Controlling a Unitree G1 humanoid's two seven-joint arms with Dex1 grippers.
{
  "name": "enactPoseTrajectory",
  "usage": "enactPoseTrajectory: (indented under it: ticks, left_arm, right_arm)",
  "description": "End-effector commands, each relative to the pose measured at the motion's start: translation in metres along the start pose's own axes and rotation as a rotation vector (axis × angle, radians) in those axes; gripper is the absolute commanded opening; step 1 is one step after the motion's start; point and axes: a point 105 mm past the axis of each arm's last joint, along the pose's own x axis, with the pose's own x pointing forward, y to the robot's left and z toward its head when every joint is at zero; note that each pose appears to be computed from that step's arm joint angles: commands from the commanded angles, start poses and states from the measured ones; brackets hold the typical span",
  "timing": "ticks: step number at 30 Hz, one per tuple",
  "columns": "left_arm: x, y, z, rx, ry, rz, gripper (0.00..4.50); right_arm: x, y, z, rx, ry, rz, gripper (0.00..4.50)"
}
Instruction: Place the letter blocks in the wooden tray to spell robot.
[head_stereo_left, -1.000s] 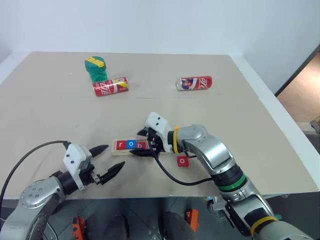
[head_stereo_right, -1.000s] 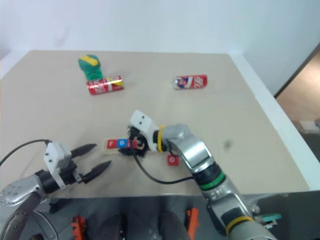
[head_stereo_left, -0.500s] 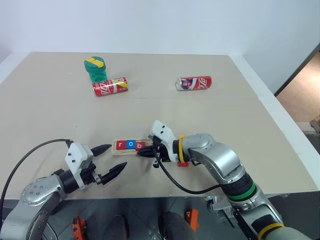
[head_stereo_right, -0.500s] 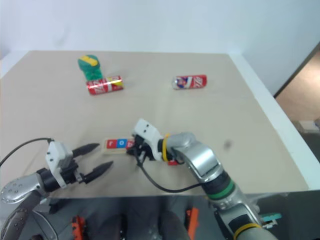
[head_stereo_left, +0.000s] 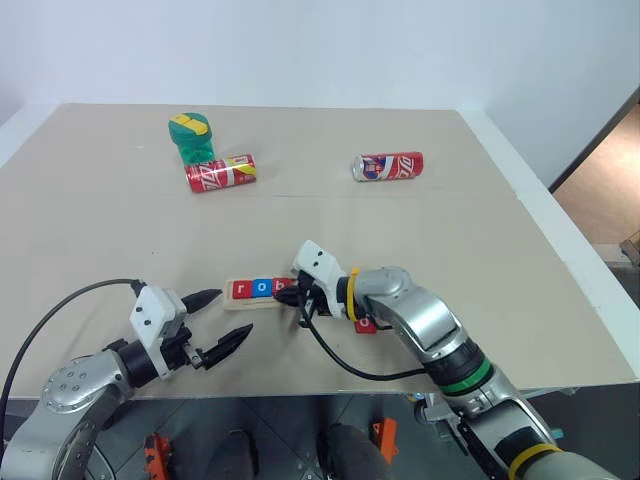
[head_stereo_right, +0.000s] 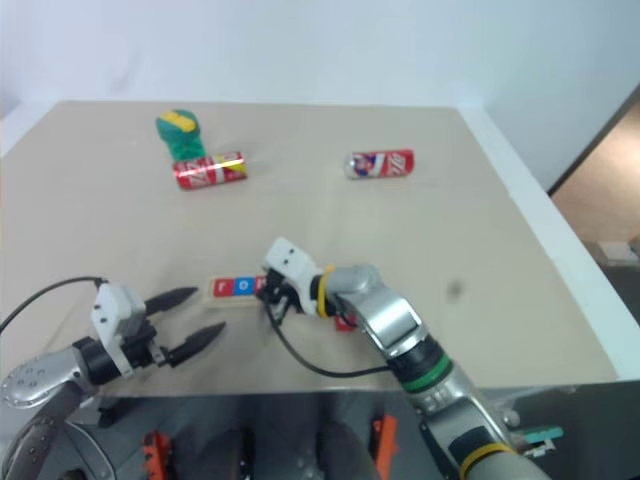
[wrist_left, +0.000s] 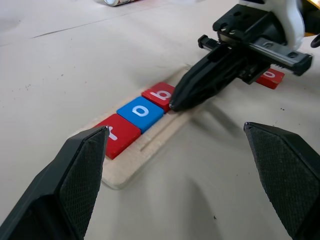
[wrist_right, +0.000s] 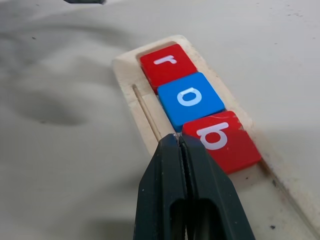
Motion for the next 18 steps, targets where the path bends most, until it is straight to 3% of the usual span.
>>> enactPoseTrajectory:
  ticks: [1, 6, 12, 16, 18]
  left_arm:
    - [0.0, -0.005, 0.005, 0.023, -0.01, -0.009, 4.5]
    - [0.0, -0.004, 0.004, 0.024, -0.008, -0.008, 4.5]
    - [0.0, -0.01, 0.005, 0.033, -0.003, -0.057, 4.5]
    - [0.002, -0.03, 0.007, 0.013, 0.007, -0.192, 4.5]
    - [0.003, -0.038, 0.01, 0.002, 0.014, -0.256, 4.5]
  right_arm:
    - [-0.004, -0.005, 0.024, -0.056, -0.064, -0.02, 0.02]
    - [-0.022, -0.004, 0.042, -0.052, -0.103, 0.002, 0.02]
    - [-0.072, 0.0, 0.059, -0.026, -0.176, 0.107, 1.89]
    - [-0.107, -0.006, 0.027, 0.004, -0.111, 0.161, 3.31]
    - [-0.122, -0.001, -0.005, 0.005, -0.017, 0.2, 3.97]
